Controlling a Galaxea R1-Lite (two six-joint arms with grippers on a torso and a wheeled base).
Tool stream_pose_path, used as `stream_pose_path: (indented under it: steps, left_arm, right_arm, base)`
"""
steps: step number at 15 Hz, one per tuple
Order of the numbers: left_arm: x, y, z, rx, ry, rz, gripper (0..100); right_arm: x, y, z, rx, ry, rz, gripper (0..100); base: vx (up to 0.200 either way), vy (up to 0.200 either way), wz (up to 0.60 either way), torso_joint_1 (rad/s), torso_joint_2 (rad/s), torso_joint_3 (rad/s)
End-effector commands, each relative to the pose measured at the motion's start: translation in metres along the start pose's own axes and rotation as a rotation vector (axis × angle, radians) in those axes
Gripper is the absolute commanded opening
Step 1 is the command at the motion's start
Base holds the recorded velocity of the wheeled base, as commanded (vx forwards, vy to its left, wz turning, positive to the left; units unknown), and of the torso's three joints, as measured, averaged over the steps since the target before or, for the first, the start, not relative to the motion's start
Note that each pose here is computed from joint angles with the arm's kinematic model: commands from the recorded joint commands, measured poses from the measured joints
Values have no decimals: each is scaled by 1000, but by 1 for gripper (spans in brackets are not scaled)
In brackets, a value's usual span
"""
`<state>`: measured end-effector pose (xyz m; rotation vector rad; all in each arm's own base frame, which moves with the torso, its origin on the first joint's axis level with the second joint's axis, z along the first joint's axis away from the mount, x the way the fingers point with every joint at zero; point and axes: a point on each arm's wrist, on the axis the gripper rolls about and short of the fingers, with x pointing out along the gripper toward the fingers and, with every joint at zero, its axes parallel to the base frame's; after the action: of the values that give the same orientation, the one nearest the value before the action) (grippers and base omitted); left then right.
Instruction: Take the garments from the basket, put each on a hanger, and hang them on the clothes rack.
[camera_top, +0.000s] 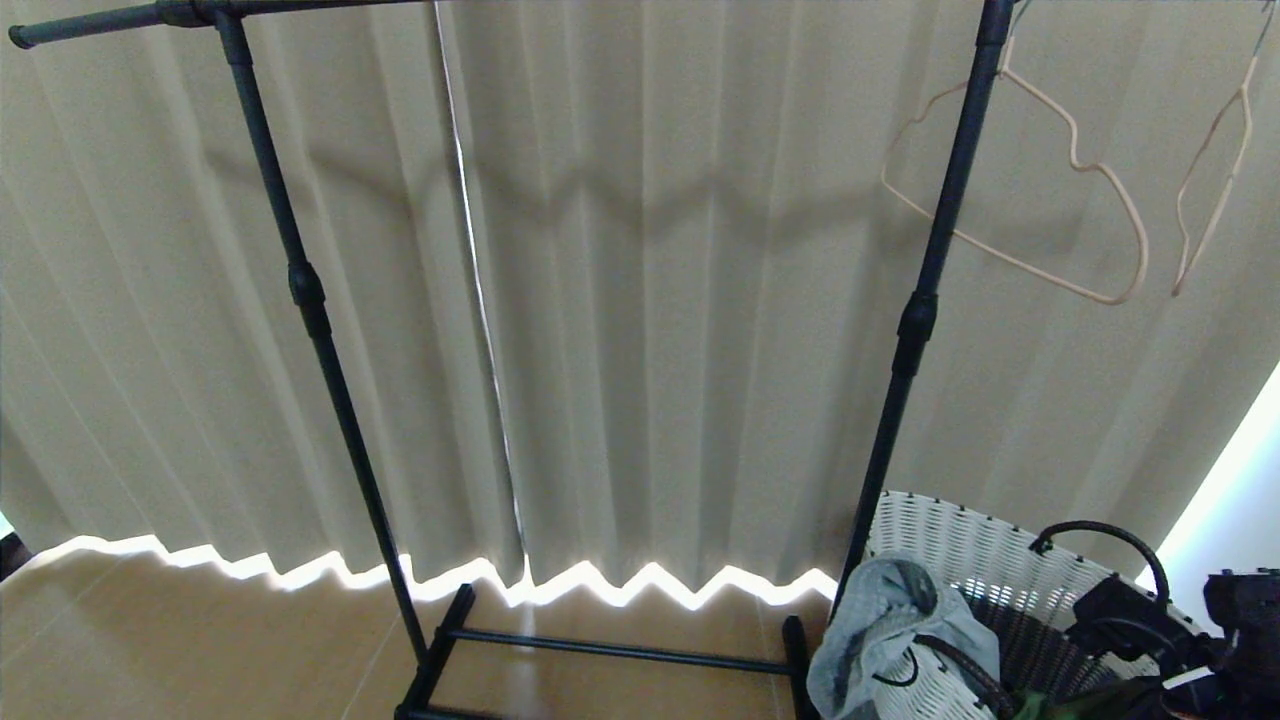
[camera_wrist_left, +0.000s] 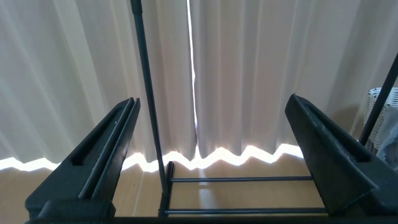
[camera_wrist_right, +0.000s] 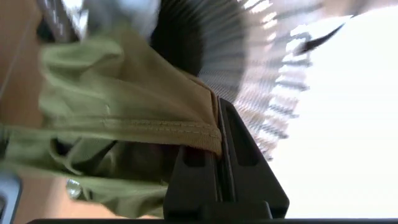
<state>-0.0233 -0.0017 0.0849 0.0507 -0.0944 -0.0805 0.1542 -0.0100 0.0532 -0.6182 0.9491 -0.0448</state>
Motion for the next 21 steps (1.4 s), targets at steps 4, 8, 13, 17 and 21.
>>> stream_pose_path:
  steps: [4, 8, 13, 17, 21]
  left_arm:
    - [0, 0, 0, 2, 1, 0, 100]
    - [0, 0, 0, 5, 1, 0, 100]
    - [0, 0, 0, 8, 1, 0, 100]
    - [0, 0, 0, 9, 1, 1, 100]
    - [0, 0, 0, 8, 1, 0, 100]
  right_arm:
    - [-81, -37, 8, 197, -448, -269, 0]
    - [-96, -50, 25, 412, -595, -214, 0]
    - [-104, -49, 19, 431, -631, -222, 0]
    - [-106, -47, 16, 433, -641, -227, 0]
    - [-105, -46, 15, 431, -632, -224, 0]
  base:
    - [0, 0, 0, 0, 0, 0]
    - [-100, 0, 0, 2, 2, 1]
    - [-200, 0, 0, 0, 5, 3]
    - [-200, 0, 0, 2, 4, 2]
    - [-100, 0, 0, 1, 1, 2]
